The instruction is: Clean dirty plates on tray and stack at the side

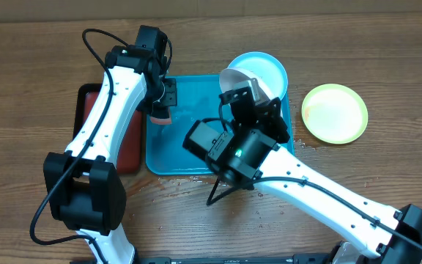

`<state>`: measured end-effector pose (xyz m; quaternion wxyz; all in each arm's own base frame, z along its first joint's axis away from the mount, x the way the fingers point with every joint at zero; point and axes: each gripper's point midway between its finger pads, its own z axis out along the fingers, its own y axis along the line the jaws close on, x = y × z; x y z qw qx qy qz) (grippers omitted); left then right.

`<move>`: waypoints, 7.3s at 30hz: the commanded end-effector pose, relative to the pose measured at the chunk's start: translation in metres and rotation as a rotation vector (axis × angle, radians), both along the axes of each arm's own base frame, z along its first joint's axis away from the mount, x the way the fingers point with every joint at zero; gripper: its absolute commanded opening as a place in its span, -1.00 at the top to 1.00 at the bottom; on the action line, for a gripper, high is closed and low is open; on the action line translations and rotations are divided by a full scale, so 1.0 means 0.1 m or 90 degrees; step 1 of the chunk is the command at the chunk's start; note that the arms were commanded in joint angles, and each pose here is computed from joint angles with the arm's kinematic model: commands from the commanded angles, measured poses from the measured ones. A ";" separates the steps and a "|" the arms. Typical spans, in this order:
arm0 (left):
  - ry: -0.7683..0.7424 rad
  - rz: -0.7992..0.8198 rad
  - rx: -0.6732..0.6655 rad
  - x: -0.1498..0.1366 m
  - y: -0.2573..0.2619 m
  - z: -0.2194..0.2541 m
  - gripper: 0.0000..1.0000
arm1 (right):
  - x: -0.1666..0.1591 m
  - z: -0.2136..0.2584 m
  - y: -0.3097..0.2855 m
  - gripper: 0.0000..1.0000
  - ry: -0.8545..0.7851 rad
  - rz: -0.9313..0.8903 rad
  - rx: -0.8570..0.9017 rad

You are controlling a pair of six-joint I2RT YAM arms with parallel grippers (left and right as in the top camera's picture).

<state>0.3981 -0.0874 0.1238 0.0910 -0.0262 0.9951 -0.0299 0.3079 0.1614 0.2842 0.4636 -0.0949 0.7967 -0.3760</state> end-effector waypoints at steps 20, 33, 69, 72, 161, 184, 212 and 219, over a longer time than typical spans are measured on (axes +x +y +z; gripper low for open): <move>0.004 0.003 -0.003 -0.03 -0.03 -0.02 0.92 | -0.18 0.56 0.19 0.93 -0.141 0.048 -0.048; 0.004 0.003 -0.003 -0.03 -0.03 -0.02 0.92 | -0.30 -1.18 0.35 0.93 0.327 -0.059 0.409; 0.006 0.001 -0.002 -0.04 -0.03 -0.02 0.92 | 0.14 -2.00 -2.69 0.93 0.208 -0.568 0.815; 0.002 0.001 -0.003 -0.02 -0.03 -0.02 0.91 | 0.15 -2.17 -2.69 0.93 0.195 -0.558 0.816; -0.013 -0.001 -0.006 0.03 -0.05 -0.01 0.92 | 0.98 -2.75 0.09 0.74 0.508 0.113 0.535; -0.020 -0.025 -0.012 0.03 -0.18 -0.01 0.92 | 0.29 -2.90 0.48 0.93 0.570 -0.216 0.781; -0.014 -0.182 -0.023 -0.19 -0.61 -0.51 0.92 | 0.22 -2.90 0.63 0.93 0.589 -0.172 0.768; -0.032 -0.165 0.058 -0.11 -0.40 -0.52 0.92 | 0.11 -2.89 0.86 0.93 0.605 -0.132 0.758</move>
